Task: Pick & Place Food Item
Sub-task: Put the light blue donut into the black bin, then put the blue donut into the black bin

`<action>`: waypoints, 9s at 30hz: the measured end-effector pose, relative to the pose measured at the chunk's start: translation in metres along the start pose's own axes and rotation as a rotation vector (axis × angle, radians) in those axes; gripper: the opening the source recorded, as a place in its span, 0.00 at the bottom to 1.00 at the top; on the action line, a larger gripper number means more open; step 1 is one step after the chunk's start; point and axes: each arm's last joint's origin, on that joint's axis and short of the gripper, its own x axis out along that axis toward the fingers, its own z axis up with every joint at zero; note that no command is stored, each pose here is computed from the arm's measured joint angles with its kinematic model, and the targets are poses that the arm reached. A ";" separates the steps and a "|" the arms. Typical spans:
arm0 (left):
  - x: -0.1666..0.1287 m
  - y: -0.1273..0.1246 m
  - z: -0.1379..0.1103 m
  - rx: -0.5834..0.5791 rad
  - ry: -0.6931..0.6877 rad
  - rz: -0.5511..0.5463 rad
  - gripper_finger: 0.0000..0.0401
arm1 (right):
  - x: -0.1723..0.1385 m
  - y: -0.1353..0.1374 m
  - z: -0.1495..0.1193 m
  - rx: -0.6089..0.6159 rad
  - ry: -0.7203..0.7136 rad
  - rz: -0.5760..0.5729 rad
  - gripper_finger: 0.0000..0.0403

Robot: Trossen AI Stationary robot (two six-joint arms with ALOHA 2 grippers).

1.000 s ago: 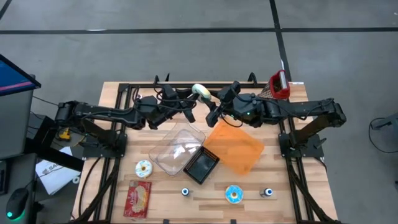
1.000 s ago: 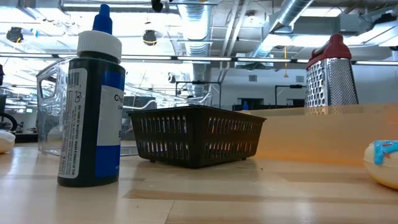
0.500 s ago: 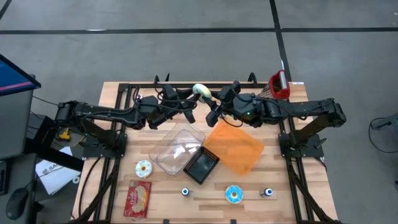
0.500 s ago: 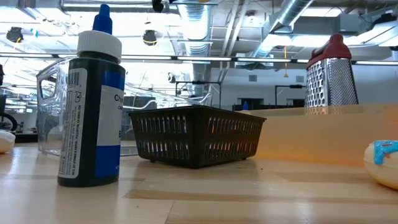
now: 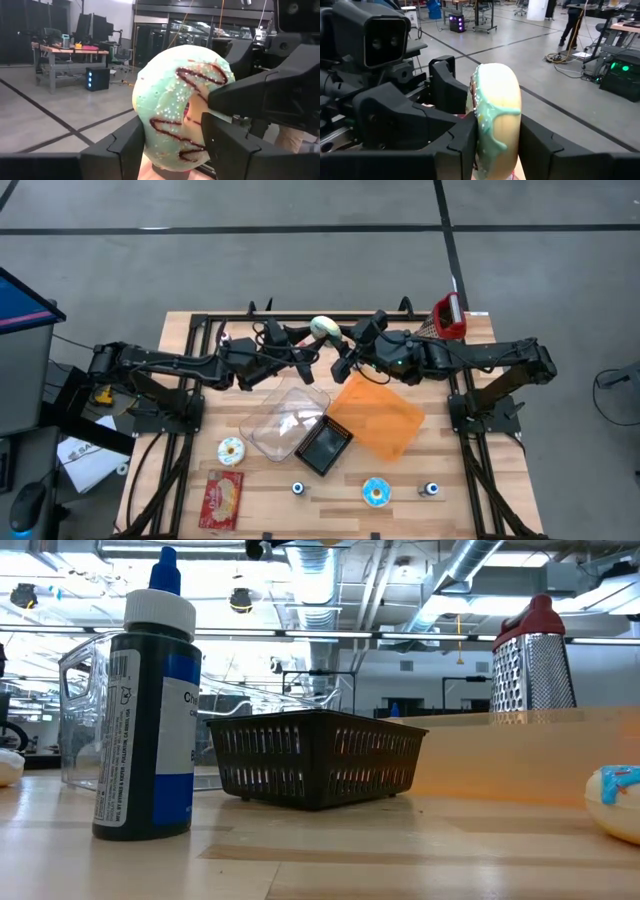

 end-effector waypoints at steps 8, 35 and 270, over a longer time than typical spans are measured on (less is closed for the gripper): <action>-0.003 0.004 -0.002 0.065 0.043 0.055 0.47 | -0.003 0.003 -0.001 -0.004 0.000 0.006 0.29; -0.080 0.050 0.062 0.171 0.094 0.141 0.46 | -0.048 0.025 -0.051 0.164 0.373 0.019 0.29; -0.136 0.014 0.054 0.020 0.239 -0.168 0.49 | -0.115 0.199 -0.234 0.307 1.168 -0.074 0.45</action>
